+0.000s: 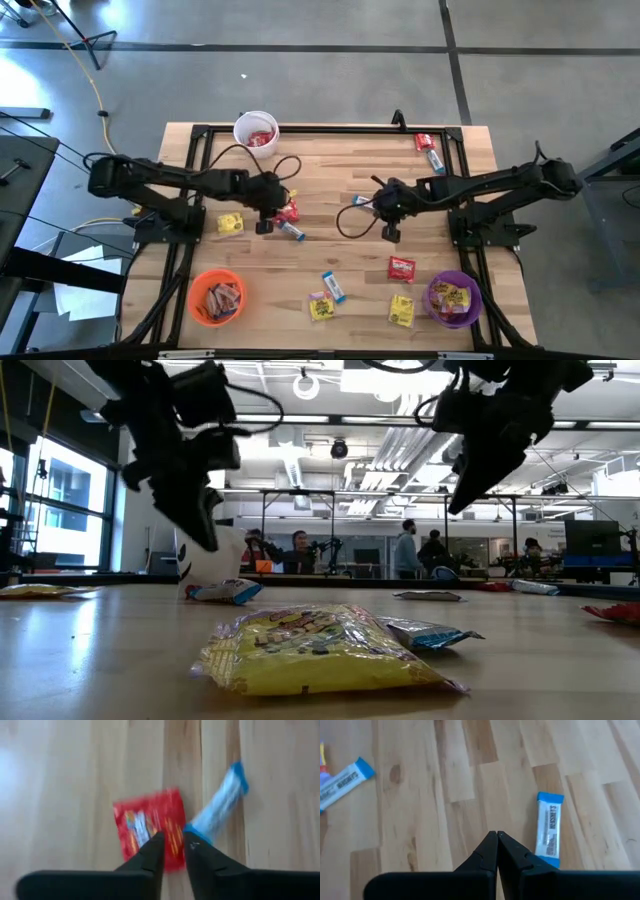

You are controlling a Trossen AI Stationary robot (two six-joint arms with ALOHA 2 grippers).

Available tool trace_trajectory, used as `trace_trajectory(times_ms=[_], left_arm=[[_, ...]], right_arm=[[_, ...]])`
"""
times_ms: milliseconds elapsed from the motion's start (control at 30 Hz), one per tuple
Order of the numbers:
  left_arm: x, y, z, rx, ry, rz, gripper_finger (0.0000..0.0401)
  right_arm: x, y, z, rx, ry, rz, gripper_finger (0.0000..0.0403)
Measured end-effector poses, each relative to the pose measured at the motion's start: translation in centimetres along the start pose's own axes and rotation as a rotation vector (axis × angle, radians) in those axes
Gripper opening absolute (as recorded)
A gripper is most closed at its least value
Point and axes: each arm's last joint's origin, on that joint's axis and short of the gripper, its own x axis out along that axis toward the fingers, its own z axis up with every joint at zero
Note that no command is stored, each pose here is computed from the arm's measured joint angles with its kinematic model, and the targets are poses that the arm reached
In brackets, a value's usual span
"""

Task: Sort candy
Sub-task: Put the red candy into the white bucket

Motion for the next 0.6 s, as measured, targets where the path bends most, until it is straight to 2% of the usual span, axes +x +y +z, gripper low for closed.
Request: trace_trajectory(times_ms=[133, 333, 433, 600], left_arm=[[1.2, -0.6, -0.7, 0.066, 0.101, -0.013, 0.0118], [2.7, -1.4, -1.1, 0.127, 0.171, 0.025, 0.0192], [3.7, -1.5, -1.1, 0.135, 0.179, 0.056, 0.0212], [5.1, -1.3, -1.0, 0.174, 0.186, 0.098, 0.0213]], right_arm=[[0.0, -0.6, 0.2, 0.018, -0.008, -0.014, 0.0000], [0.1, -1.1, 0.3, 0.012, -0.012, -0.029, 0.0000], [0.1, -1.3, 0.3, -0.002, -0.016, -0.032, 0.0000], [0.1, -1.4, 0.4, -0.022, -0.019, -0.035, 0.0001]])
